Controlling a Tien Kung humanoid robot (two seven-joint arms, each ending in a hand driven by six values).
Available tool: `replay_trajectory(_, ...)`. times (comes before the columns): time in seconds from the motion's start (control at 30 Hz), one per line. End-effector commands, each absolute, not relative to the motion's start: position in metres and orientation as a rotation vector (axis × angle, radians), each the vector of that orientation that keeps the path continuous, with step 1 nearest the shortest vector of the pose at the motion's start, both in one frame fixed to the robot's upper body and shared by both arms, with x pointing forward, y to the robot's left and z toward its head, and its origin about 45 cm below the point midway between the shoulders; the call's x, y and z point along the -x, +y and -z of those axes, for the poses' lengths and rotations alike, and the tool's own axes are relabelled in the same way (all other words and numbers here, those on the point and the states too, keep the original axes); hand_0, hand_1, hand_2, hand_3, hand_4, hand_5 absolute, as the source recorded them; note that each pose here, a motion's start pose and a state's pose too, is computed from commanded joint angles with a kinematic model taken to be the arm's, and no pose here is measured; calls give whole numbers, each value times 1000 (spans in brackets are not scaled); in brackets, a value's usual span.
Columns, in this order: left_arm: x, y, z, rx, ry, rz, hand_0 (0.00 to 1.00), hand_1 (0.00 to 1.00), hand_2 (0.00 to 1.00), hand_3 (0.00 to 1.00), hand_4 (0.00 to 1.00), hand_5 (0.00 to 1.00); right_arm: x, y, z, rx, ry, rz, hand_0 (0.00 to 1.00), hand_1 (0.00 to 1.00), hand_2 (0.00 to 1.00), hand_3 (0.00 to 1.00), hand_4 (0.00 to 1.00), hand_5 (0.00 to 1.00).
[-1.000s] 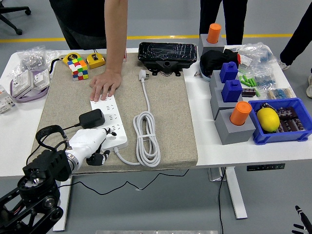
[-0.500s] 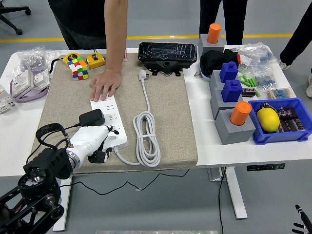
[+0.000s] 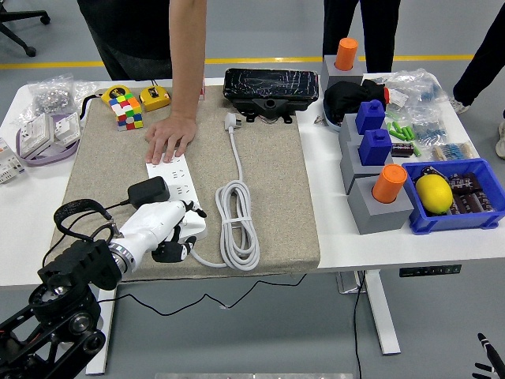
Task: Pick up the plug,place it near the board,insert it into the board,press the button
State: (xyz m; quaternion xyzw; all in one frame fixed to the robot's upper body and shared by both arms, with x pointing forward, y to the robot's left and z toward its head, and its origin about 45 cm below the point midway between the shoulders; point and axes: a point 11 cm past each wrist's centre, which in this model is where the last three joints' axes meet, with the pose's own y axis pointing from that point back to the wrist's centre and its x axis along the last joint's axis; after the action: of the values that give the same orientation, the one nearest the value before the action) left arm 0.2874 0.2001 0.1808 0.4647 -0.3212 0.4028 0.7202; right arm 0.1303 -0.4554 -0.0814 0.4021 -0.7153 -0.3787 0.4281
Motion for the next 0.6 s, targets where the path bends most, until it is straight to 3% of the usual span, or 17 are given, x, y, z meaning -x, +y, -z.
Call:
replay_trajectory(0.27,-289,203,-178,-1043,-714,-892,149,49,152,669,574,2,-128,-455,82,-1002,-1783,948,807,749,729,768,998,998)
replay_trajectory(0.3,-289,204,-177,-1052,-715,-890,147,47,151,752,614,2,-129,-455,82,-1002,-1784,948,807,749,729,769,998,998)
replay_trajectory(0.5,-292,211,-179,-1136,-786,-887,147,47,151,752,614,2,-128,-456,82,-1001,-1783,947,807,749,729,769,998,998)
replay_trajectory(0.53,-292,211,-180,-1140,-792,-886,148,46,149,828,647,2,-128,-456,82,-1001,-1783,947,806,750,729,768,998,998)
replay_trajectory(0.6,-293,212,-180,-1162,-808,-880,148,46,149,828,647,2,-129,-456,81,-1000,-1785,946,806,750,729,768,998,998)
